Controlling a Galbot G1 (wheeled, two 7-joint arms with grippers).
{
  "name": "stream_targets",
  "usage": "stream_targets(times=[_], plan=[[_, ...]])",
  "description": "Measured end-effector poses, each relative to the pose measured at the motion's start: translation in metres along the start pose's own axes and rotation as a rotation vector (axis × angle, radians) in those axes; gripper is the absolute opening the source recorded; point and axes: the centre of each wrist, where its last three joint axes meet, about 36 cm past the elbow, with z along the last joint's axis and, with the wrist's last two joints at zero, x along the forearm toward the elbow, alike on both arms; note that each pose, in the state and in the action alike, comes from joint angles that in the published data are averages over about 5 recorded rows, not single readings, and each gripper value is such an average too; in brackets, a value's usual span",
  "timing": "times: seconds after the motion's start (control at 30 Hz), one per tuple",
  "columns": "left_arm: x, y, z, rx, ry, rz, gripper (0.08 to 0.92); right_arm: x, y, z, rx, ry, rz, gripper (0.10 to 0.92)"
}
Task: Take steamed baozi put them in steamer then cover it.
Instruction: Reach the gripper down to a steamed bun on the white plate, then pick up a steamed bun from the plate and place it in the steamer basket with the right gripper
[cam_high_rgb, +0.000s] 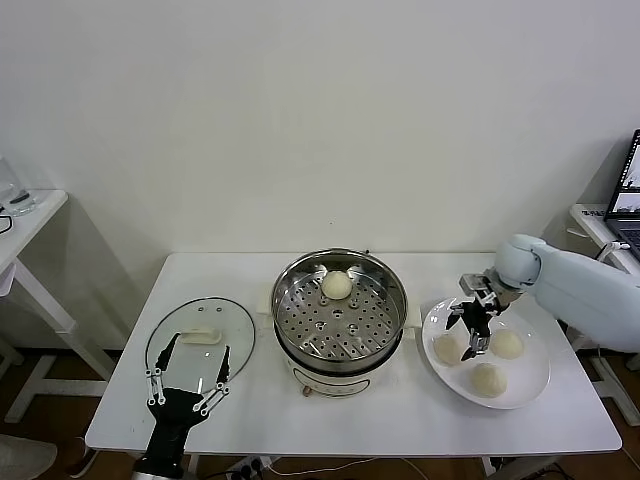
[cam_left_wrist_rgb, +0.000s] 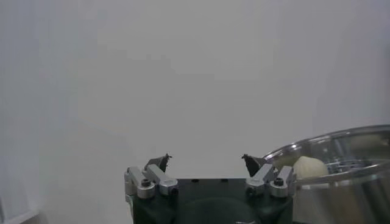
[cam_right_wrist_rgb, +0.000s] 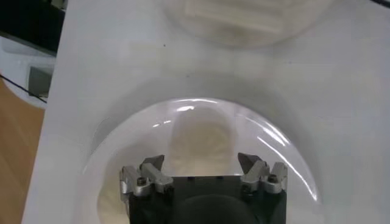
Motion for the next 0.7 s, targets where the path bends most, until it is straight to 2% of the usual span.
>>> stream_targets(times=[0.1,0.4,0.7], plan=[[0.001,0.0,0.001,-0.001,0.001,0.0,0.823,-0.007,0.001,-0.001,0.0,0.001,0.004,0.805],[0.0,0.0,0.001,-0.003,-0.002,0.0,0.823,-0.012,0.003,-0.001,0.006,0.004,0.017,0.675],[-0.002,-0.001,0.001,0.001,-0.007,0.002,0.823,0.015,-0.002,-0.008,0.04,-0.002,0.045,0.65]])
